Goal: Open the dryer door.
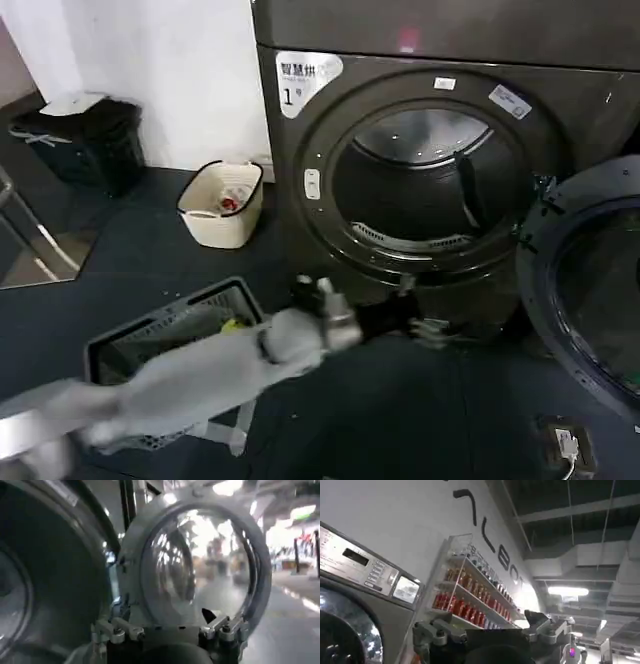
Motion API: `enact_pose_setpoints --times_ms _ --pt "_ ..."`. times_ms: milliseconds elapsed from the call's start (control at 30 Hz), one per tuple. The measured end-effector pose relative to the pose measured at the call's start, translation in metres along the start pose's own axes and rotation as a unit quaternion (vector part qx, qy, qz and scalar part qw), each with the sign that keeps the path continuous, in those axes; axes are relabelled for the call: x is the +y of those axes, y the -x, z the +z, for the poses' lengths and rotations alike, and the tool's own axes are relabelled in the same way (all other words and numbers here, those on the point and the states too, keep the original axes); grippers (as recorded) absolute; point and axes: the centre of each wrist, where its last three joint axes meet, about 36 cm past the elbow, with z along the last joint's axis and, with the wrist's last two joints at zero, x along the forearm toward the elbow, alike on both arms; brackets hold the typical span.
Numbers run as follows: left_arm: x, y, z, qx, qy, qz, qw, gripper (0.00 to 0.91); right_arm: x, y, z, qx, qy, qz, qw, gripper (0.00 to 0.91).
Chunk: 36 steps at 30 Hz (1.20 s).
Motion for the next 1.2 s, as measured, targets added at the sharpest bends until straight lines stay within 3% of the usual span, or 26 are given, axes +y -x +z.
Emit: enact_pose_setpoints --times_ms 367,600,900,1200 --pt "0.007 -0.157 -0.041 0.189 0.034 -0.058 0.980 0.907 0.007 -0.003 -0.008 0.001 -0.013 -0.007 1.000 0.907" --pt "0.006 -0.236 -0.053 0.348 0.055 -0.088 0.932 0.907 0.011 -0.001 -0.004 0.015 -0.027 -0.020 0.999 0.907" --pt "0.025 -0.288 -0.081 0.478 0.063 -0.100 0.870 0.907 0.021 0.001 0.000 0.019 -0.034 -0.028 0.999 0.907" --pt "0.047 -0.325 -0.070 0.549 0.082 -0.110 0.825 0.907 0.026 0.004 0.003 0.020 -0.032 -0.033 0.999 0.907"
